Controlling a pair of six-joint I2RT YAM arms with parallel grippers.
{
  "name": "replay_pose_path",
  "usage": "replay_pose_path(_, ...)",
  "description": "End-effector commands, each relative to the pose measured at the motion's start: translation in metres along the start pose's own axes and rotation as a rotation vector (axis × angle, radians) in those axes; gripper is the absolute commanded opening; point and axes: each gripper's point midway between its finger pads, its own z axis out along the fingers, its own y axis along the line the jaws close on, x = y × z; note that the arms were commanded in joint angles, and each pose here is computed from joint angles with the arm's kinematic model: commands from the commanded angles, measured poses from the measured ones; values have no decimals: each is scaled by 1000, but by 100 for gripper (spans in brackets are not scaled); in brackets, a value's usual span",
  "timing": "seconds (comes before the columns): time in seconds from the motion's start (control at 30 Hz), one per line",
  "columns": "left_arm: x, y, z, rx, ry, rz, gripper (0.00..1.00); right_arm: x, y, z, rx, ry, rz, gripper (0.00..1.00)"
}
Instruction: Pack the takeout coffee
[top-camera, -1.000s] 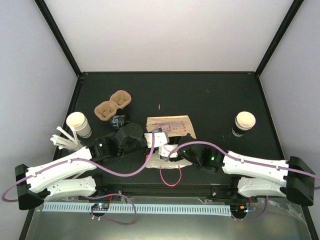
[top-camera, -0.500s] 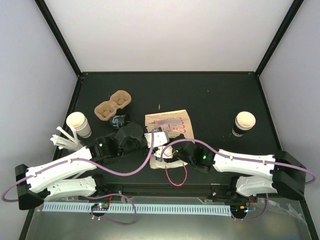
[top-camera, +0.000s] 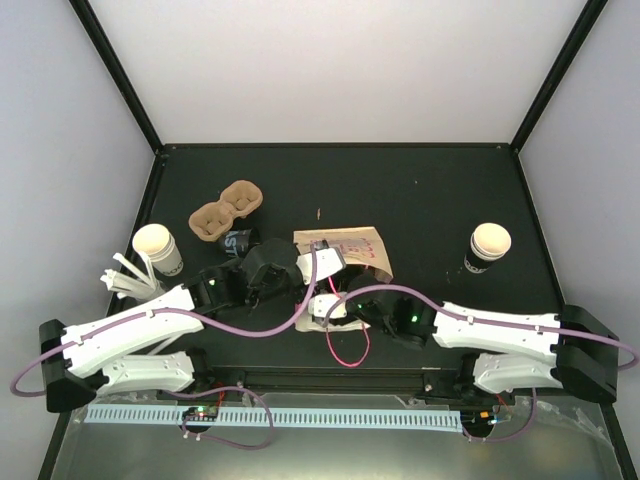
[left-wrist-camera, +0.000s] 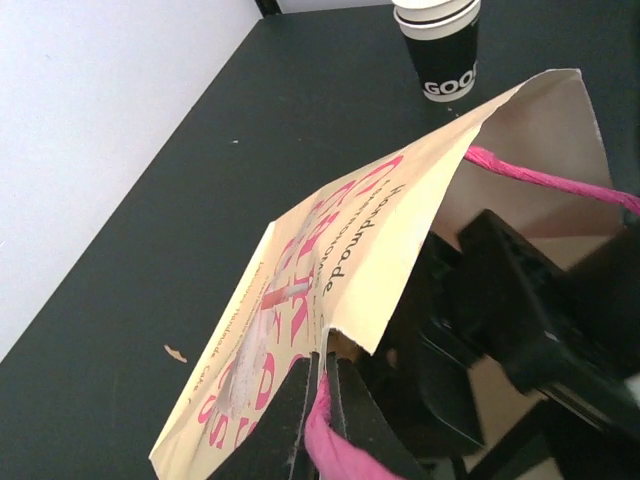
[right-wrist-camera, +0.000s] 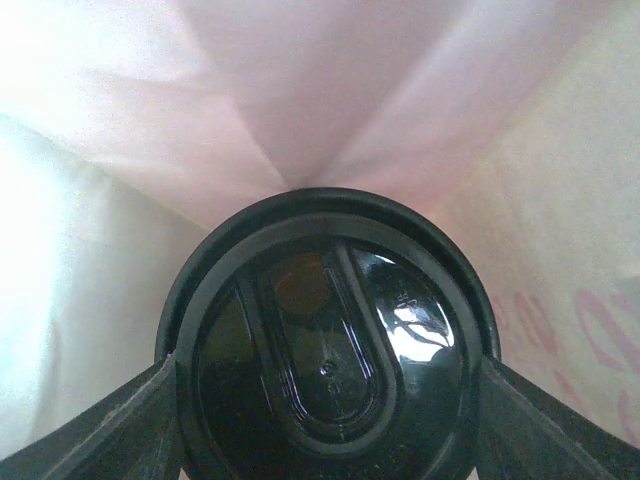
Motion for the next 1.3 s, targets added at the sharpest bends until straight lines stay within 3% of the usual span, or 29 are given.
replay_pose_path(0.0,-22,11,-7,-40,-39,-55,2,-4,7,-10,-4,12,-20,41)
replay_pose_path(0.3,-25,-1,-7,28,-63,-50,2,-3,2,1,38,129,3,44)
replay_pose_path(0.57,-23,-14,-11,102,-64,-33,2,0,-12,11,74,99,30,44)
replay_pose_path(1.27,-25,-23,-17,148,-107,-26,2,21,22,20,-99,136,75,43)
